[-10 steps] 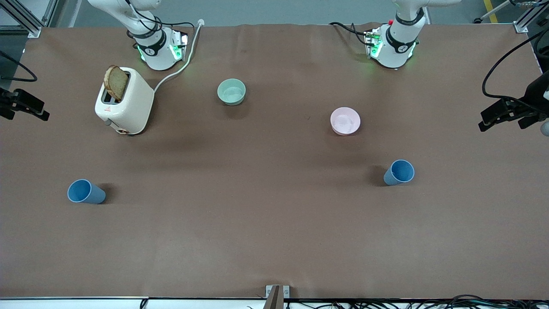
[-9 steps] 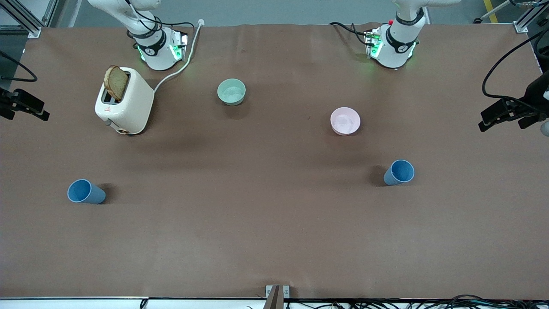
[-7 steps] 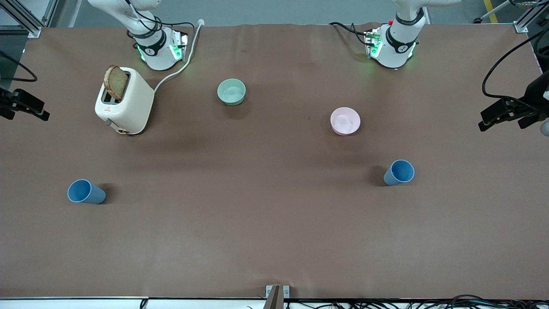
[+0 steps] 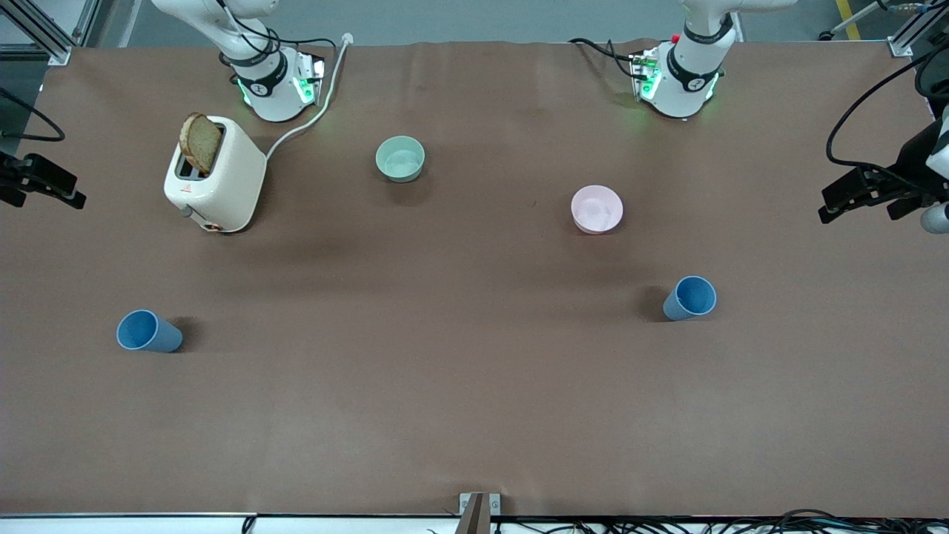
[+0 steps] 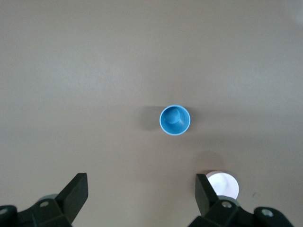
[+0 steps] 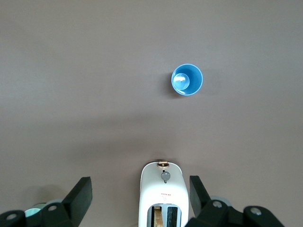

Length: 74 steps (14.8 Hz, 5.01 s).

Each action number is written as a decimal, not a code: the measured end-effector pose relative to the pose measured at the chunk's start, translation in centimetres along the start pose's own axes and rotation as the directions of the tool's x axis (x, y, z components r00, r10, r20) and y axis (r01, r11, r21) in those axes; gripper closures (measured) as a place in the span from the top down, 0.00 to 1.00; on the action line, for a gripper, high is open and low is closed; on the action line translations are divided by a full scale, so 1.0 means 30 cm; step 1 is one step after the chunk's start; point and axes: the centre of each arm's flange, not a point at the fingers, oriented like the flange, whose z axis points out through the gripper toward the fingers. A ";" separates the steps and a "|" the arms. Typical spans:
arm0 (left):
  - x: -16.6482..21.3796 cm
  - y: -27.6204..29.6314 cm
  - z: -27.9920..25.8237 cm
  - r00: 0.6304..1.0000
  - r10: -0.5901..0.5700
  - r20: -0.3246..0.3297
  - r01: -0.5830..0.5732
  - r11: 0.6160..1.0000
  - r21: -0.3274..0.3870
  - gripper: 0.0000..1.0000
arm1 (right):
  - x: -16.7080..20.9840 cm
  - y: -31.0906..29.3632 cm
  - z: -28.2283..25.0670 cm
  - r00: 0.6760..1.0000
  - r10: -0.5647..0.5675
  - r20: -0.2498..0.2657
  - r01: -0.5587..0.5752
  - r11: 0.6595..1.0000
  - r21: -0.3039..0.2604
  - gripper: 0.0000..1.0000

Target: Stack blue cups with both arms

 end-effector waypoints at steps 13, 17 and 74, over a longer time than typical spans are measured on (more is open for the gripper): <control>0.076 0.002 0.200 0.994 -0.002 0.111 0.002 1.000 0.003 1.00 | 0.252 0.137 0.340 0.998 0.008 -0.062 -0.010 1.000 -0.028 0.92; 0.181 0.053 0.464 0.988 0.017 0.155 -0.018 1.000 0.008 1.00 | 0.345 0.251 0.603 0.999 0.010 -0.050 -0.012 0.999 -0.042 0.92; -0.214 1.569 1.227 0.746 0.650 0.145 -0.639 0.760 -0.119 0.06 | 0.221 0.089 0.364 0.999 0.034 -0.008 -0.035 0.999 -0.008 0.05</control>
